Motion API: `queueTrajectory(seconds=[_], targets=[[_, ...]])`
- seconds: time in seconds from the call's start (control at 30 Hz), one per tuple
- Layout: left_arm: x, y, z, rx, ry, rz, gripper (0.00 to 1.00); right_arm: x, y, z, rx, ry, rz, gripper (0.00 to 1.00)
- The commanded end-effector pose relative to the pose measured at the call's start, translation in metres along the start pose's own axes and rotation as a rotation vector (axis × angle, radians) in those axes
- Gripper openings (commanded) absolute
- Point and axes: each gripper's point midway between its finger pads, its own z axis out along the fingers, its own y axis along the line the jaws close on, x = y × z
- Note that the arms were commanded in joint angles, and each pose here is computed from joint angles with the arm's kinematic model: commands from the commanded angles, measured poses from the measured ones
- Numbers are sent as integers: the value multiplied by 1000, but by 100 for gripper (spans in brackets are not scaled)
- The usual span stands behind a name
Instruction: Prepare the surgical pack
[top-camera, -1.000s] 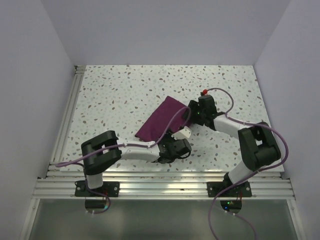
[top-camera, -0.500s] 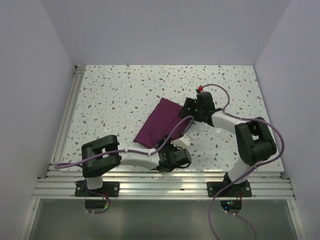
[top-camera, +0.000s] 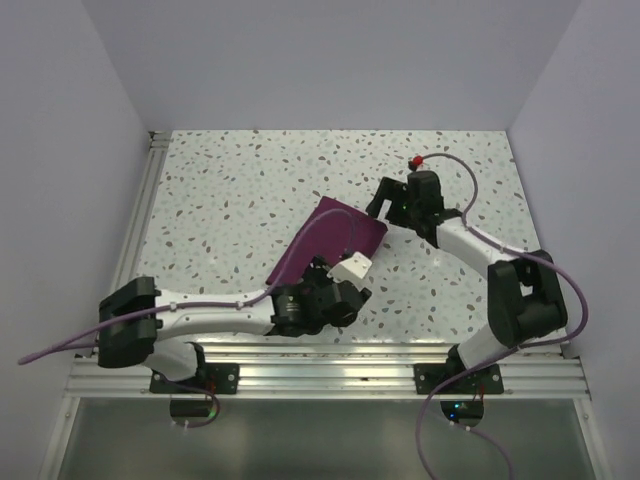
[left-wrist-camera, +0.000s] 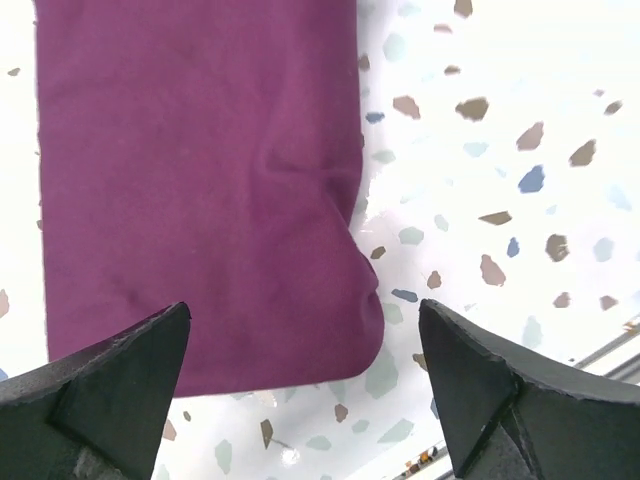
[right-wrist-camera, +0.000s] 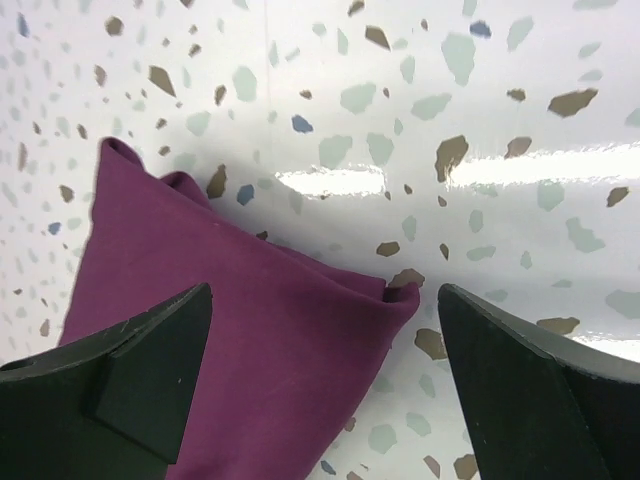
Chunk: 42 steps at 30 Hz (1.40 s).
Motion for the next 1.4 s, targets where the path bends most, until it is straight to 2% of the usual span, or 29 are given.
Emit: queueTrajectory(seconds=[0.0, 0.13, 0.3, 0.33, 0.37, 0.43, 0.47, 0.57, 0.8, 0.83, 1.03, 1.37], targets=[[-20, 20, -20, 50, -40, -126, 100, -42, 11, -31, -17, -116, -28, 99], [-29, 61, -27, 43, -83, -250, 100, -54, 13, -66, -40, -191, -54, 99], [-42, 113, -46, -35, -230, -400, 100, -43, -5, -104, -12, -275, -101, 99], [-30, 118, -44, -46, -227, -412, 100, -41, -12, -110, 11, -297, -104, 99], [-37, 128, -51, -43, -279, -468, 100, -48, -9, -131, -11, -358, -114, 99], [-20, 135, -48, -58, -284, -491, 100, -33, -20, -139, -6, -371, -121, 99], [-23, 143, -54, -62, -328, -528, 100, -35, -20, -152, -18, -418, -122, 99], [-7, 155, -55, -93, -349, -557, 100, -17, -40, -159, 32, -425, -109, 99], [20, 169, -60, -146, -379, -609, 100, 20, -68, -165, 65, -435, -104, 99], [26, 171, -59, -154, -378, -605, 100, 18, -66, -170, 44, -470, -100, 99], [33, 176, -65, -135, -468, -655, 100, 37, -78, -163, 24, -508, -77, 99], [44, 169, -50, -147, -402, -623, 99, 41, -85, -163, 36, -526, -42, 99]])
